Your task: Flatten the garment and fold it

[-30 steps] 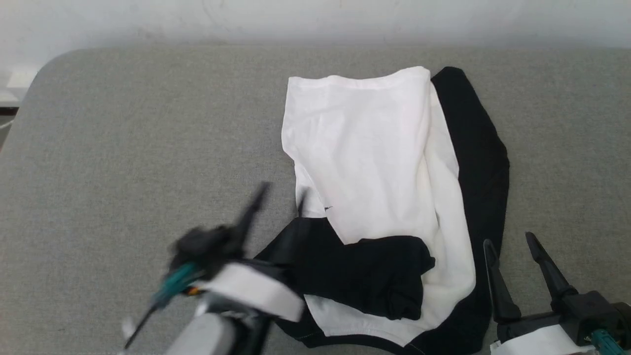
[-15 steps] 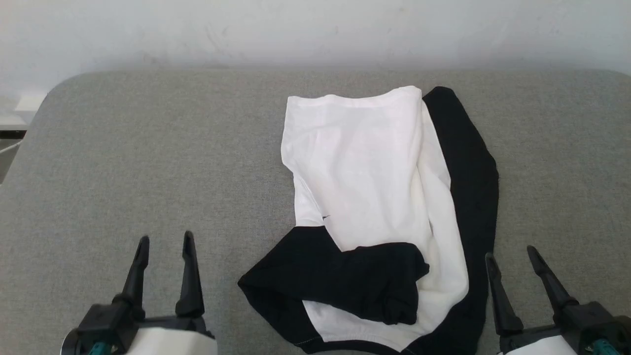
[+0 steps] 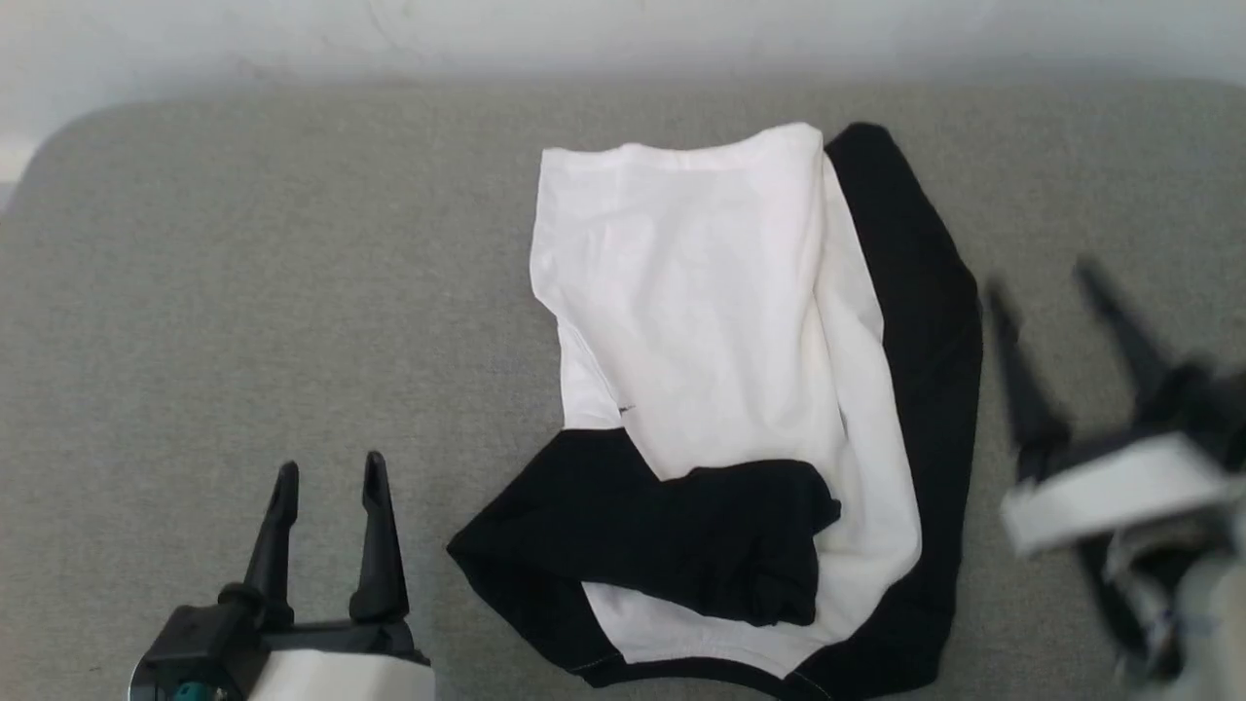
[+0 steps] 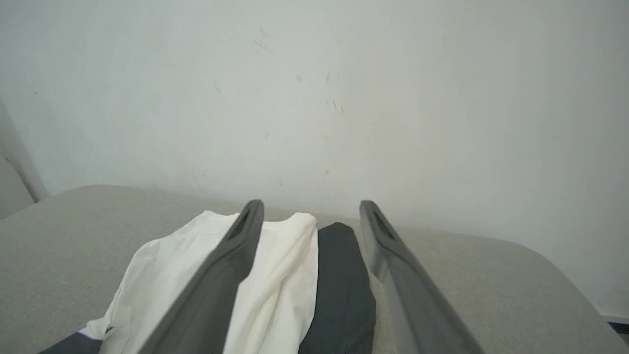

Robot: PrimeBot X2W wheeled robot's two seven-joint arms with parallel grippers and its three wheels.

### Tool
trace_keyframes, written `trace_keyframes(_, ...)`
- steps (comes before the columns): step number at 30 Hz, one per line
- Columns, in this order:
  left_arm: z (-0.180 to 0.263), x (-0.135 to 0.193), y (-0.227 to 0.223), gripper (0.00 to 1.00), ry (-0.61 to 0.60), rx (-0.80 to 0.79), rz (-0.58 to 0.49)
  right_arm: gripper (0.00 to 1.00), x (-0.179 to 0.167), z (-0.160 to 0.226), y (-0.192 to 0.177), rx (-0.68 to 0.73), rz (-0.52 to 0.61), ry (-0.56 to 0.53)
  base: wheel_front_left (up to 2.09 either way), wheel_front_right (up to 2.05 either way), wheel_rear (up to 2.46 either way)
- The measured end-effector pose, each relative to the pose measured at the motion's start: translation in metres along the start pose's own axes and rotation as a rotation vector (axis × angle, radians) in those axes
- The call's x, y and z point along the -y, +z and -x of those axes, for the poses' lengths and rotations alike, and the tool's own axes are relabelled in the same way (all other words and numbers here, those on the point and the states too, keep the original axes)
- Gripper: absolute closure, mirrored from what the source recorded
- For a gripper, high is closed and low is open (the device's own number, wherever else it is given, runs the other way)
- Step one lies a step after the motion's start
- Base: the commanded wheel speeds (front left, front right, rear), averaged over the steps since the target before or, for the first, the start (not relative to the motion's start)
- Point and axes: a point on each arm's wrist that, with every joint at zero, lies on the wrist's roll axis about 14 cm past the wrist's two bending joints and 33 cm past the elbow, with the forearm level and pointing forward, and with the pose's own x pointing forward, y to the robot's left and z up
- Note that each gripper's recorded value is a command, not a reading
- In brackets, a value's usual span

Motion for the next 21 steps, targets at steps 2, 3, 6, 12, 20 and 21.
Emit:
trace_keyframes(2, -0.008, 0.003, -0.003, 0.0, -0.004, -0.003, 0.011, 0.0, 0.01, -0.022, 0.019, 0.022, -0.007, 0.002, 0.0, 0.0, 0.0)
trace_keyframes(3, -0.012, 0.005, -0.005, 0.0, -0.011, -0.004, 0.015, 0.0, 0.015, -0.033, 0.025, 0.018, 0.002, 0.005, 0.0, 0.0, 0.0)
trace_keyframes(6, -0.024, 0.01, -0.012, 0.0, -0.031, -0.014, 0.03, 0.0, 0.034, -0.064, 0.04, 0.001, 0.015, -0.006, 0.0, 0.0, 0.0)
trace_keyframes(12, -0.04, 0.013, -0.033, 0.0, -0.036, -0.057, 0.045, 0.0, 0.066, -0.118, 0.039, -0.105, 0.031, -0.041, 0.0, 0.0, 0.0)
trace_keyframes(20, -0.057, 0.016, -0.06, 0.0, -0.046, -0.107, 0.058, 0.0, 0.111, -0.171, -0.001, -0.32, 0.026, -0.144, 0.0, 0.0, 0.0)
trace_keyframes(21, -0.059, 0.015, -0.062, 0.0, -0.041, -0.11, 0.058, 0.0, 0.113, -0.175, -0.01, -0.356, 0.015, -0.151, 0.0, 0.0, 0.0)
